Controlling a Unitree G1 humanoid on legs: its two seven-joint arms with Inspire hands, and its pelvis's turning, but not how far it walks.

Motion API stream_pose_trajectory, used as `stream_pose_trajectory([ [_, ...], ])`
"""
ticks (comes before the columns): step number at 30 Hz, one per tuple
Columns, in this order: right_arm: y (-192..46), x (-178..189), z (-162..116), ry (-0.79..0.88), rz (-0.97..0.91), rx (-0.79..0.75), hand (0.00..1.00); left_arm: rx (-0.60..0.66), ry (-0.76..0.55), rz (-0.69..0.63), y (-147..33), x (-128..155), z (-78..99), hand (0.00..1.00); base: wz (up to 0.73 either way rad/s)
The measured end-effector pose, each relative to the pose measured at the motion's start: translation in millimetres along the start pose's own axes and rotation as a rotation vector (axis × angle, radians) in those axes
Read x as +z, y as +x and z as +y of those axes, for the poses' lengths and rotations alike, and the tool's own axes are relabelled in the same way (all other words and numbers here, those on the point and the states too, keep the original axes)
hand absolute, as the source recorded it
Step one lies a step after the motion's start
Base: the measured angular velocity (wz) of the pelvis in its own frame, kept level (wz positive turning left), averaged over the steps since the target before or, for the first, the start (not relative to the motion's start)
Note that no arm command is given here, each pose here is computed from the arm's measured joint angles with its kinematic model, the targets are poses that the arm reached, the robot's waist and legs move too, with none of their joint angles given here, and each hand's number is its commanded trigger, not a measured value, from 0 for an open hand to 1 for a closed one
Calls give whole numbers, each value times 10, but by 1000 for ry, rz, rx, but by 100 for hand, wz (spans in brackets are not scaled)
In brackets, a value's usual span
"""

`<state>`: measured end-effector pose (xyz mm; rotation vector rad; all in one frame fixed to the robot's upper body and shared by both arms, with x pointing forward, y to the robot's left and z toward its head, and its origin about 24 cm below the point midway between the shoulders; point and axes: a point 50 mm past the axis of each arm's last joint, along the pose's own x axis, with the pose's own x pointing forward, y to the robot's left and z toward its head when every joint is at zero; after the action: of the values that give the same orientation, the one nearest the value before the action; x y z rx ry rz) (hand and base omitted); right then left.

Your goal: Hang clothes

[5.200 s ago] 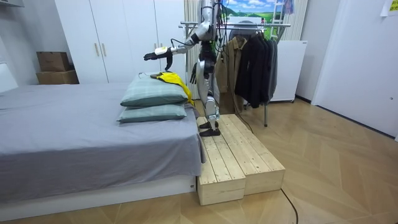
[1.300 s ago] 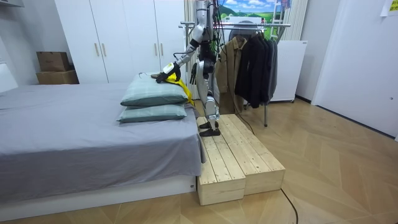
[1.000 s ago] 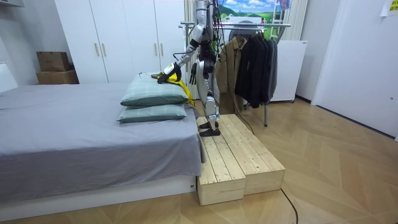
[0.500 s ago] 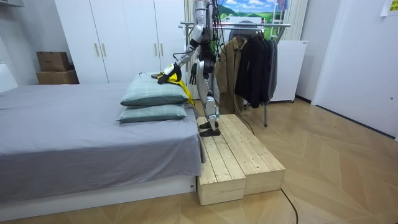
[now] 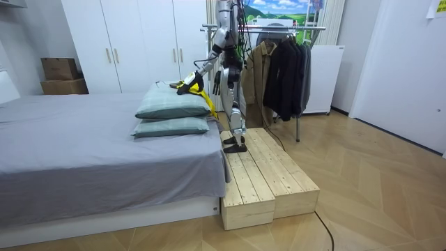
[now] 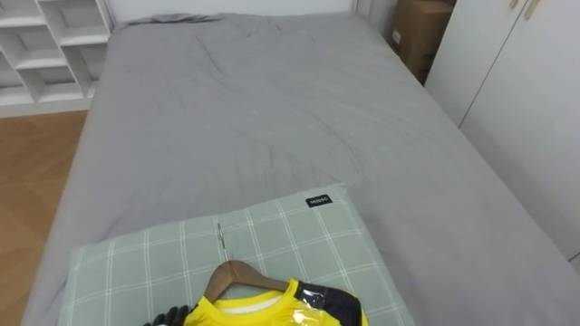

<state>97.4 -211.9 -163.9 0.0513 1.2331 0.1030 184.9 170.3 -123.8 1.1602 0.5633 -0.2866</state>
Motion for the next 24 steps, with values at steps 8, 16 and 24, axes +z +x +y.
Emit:
stream_pose_trajectory([
  [8,5,11,12,2,-2,3,0,9,4,5,21,-4,27,100,-4],
  [16,17,31,45,0,-5,10,0,104,-13,10,139,5,281,100,-1],
  [24,31,56,82,-3,-2,20,0,115,-28,32,153,-24,299,100,0],
])
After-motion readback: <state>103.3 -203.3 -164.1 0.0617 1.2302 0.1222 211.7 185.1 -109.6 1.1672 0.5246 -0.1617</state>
